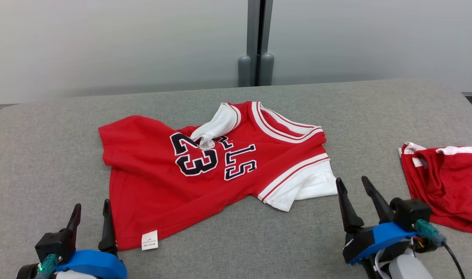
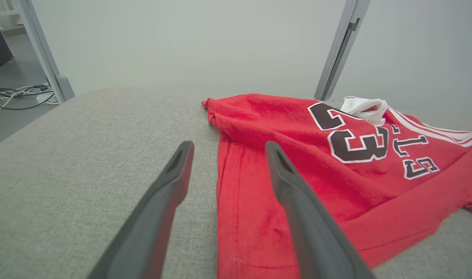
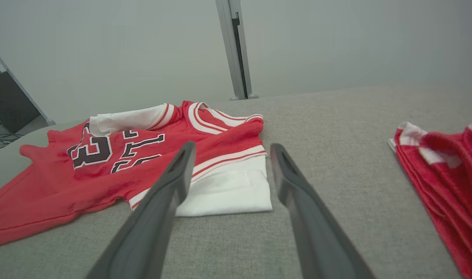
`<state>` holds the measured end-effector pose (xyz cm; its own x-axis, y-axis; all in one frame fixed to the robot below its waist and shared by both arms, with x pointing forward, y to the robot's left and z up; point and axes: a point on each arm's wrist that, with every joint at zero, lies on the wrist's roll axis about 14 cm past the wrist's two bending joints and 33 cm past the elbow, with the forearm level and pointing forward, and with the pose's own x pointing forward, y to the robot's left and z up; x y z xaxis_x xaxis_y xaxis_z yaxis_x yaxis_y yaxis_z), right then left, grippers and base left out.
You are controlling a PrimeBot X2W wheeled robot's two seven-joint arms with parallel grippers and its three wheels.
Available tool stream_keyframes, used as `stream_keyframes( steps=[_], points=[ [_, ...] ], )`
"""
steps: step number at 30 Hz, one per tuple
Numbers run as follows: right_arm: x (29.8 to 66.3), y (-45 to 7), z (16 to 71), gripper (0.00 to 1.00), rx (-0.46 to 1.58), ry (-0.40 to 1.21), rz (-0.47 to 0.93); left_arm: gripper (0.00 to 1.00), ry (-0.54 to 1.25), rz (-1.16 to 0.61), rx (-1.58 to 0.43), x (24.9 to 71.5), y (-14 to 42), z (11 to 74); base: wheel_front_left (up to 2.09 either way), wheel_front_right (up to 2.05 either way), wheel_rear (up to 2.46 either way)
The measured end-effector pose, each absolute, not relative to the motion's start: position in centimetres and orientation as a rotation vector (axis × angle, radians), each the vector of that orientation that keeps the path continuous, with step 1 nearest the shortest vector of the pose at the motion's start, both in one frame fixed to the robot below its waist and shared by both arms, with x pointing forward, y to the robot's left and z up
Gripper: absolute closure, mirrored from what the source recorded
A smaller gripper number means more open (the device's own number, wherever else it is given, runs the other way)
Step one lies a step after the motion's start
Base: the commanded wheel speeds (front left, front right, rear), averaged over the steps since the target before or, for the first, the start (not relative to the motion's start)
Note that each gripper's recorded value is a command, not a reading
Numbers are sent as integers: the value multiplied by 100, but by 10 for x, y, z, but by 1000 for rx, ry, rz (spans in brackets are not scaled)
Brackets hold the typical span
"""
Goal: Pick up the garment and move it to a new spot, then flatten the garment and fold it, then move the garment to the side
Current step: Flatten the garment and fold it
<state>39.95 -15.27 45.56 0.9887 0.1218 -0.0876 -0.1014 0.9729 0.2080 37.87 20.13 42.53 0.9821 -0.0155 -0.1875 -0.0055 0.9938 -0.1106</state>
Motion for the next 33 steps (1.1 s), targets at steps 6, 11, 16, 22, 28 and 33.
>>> stream_keyframes(
  steps=[6,11,16,22,28,33],
  points=[
    [401,-158,476,0,171,30,109,0,197,-22,-90,381,199,422,0,0,0],
    [394,-158,470,0,149,48,111,0,220,-32,-87,376,193,415,0,0,0],
    [391,-155,467,0,138,58,122,0,238,-31,-83,369,194,410,0,0,0],
    [392,-148,462,0,143,73,141,0,265,-16,-93,363,197,402,0,0,0],
    [391,-144,451,0,154,108,149,0,367,1,-125,351,199,372,0,0,0],
    [391,-146,442,0,163,133,141,0,399,-18,-144,358,195,364,0,0,0]
  ],
)
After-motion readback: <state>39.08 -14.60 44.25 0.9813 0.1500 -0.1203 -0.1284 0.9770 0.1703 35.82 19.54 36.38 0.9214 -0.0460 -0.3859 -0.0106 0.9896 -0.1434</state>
